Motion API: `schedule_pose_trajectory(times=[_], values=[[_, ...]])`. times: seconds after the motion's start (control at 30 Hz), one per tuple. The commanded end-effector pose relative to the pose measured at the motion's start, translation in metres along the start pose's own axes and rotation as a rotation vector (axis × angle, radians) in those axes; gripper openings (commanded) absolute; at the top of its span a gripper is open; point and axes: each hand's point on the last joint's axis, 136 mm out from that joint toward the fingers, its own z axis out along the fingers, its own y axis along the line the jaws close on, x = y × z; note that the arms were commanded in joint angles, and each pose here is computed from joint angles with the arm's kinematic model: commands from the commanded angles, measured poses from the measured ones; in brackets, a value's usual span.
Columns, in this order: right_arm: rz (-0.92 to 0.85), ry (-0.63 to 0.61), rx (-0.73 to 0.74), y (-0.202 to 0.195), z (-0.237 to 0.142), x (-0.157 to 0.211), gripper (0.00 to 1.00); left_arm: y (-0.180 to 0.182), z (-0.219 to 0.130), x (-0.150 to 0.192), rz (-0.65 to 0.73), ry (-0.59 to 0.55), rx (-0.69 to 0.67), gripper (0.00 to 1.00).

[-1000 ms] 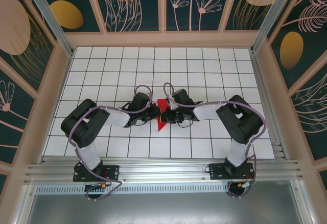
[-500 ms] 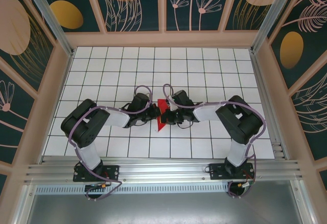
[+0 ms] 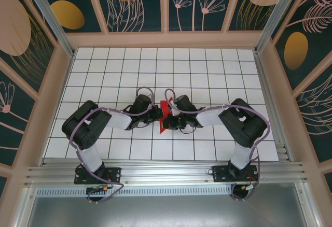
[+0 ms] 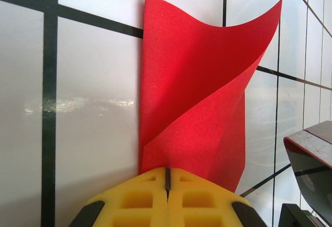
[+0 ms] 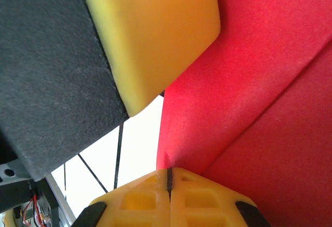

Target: Fold a paper plane with a square sheet of paper (pick it up from the middle)

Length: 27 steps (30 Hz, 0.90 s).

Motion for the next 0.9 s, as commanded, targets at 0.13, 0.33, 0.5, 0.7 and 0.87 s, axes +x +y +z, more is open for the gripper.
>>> schedule_pose_trajectory(times=[0.13,0.33,0.5,0.7,0.87], values=[[-0.041,-0.017,-0.071,0.025,-0.009,0.005,0.06,0.021,0.0,0.006,-0.037,0.004,-0.064,0.05],[-0.031,-0.004,-0.066,0.022,-0.006,0.011,0.07,0.021,0.0,0.006,-0.038,0.003,-0.062,0.05],[-0.02,-0.041,-0.035,0.02,-0.008,0.002,0.08,0.018,-0.001,0.006,-0.031,0.004,-0.052,0.05],[0.015,-0.185,0.01,0.013,-0.041,-0.029,0.14,0.012,-0.002,0.004,-0.013,0.007,-0.035,0.06],[0.078,-0.259,0.044,-0.012,-0.056,-0.057,0.13,0.008,-0.002,0.004,-0.002,0.012,-0.024,0.07]])
